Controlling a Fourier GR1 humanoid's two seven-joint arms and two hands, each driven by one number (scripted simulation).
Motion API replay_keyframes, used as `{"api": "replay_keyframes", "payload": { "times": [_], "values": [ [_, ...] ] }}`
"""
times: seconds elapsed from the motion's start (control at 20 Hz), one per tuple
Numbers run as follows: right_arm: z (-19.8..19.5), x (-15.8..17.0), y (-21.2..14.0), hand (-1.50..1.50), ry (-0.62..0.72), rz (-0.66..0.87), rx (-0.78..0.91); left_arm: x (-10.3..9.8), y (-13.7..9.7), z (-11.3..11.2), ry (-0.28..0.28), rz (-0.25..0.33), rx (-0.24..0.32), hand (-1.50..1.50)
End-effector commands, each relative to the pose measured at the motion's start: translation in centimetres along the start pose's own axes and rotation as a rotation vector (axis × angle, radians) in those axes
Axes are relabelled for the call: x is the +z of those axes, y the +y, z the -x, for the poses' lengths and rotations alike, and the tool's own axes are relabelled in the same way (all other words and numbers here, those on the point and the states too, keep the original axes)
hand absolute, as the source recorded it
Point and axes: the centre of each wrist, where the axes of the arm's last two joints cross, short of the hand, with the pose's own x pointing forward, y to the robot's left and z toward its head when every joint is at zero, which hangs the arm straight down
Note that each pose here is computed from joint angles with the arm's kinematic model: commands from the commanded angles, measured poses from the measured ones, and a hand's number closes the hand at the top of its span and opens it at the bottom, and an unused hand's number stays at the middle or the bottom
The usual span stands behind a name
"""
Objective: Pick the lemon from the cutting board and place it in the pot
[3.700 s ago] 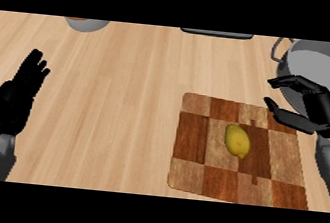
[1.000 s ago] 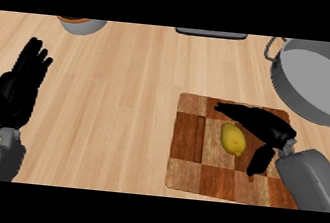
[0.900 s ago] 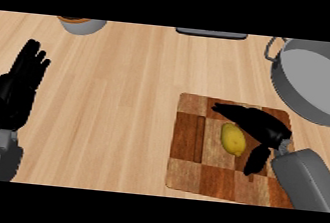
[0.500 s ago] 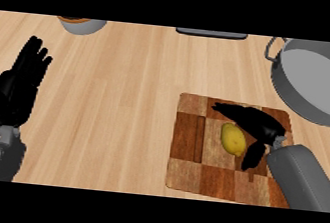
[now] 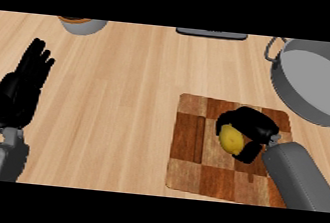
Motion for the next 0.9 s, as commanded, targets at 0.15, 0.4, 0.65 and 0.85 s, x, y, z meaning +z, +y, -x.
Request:
{"api": "replay_keyframes", "payload": {
  "times": [0.15,0.4,0.65,0.85],
  "values": [
    [0.4,0.1,-0.2,1.5,-0.029,0.007,0.021,-0.9,-0.3,0.3,0.004,-0.008,0.009,0.0],
    [2.7,8.0,4.0,1.5,-0.212,-0.089,0.099,0.0,0.8,0.3,0.018,-0.034,-0.006,0.0],
    [4.1,17.5,4.4,1.5,-0.383,-0.163,0.166,1.7,2.3,0.2,0.01,-0.068,-0.015,0.0],
    [4.8,22.8,2.4,1.5,-0.411,0.057,0.103,1.1,2.6,0.0,0.017,-0.069,-0.013,0.0]
  ]
}}
